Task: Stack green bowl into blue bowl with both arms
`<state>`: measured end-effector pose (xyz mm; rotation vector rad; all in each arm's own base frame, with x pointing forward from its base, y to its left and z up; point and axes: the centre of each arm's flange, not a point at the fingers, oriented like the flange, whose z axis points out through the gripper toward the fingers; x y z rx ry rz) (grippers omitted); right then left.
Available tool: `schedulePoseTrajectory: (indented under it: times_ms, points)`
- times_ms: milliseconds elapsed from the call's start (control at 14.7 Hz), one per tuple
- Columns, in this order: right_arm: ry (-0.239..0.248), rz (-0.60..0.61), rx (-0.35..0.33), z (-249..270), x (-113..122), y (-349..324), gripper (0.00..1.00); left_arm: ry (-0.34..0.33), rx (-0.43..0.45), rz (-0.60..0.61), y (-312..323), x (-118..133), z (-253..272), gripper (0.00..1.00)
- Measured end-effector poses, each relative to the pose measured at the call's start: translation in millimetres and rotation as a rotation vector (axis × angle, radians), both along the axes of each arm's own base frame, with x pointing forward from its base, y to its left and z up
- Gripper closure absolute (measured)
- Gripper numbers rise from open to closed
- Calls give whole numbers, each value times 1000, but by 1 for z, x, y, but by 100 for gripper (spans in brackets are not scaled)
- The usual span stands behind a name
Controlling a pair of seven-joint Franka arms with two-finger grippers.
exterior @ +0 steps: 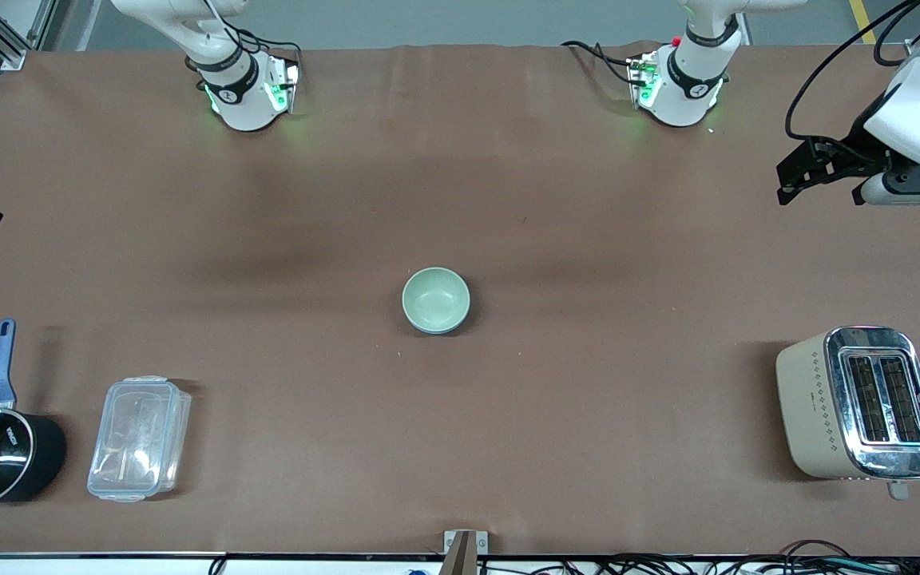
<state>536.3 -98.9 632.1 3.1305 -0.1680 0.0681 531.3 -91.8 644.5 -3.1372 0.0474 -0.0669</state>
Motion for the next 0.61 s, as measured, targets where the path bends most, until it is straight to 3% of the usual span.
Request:
schedulePoseTrajectory:
  times_ms: [340,612]
  points:
    - [20,32,0,0,1,18,0,-3,-1,0,0,2,1,0]
    - [0,34,-3,9,1,19,0,-7,-3,0,0,4,3,0]
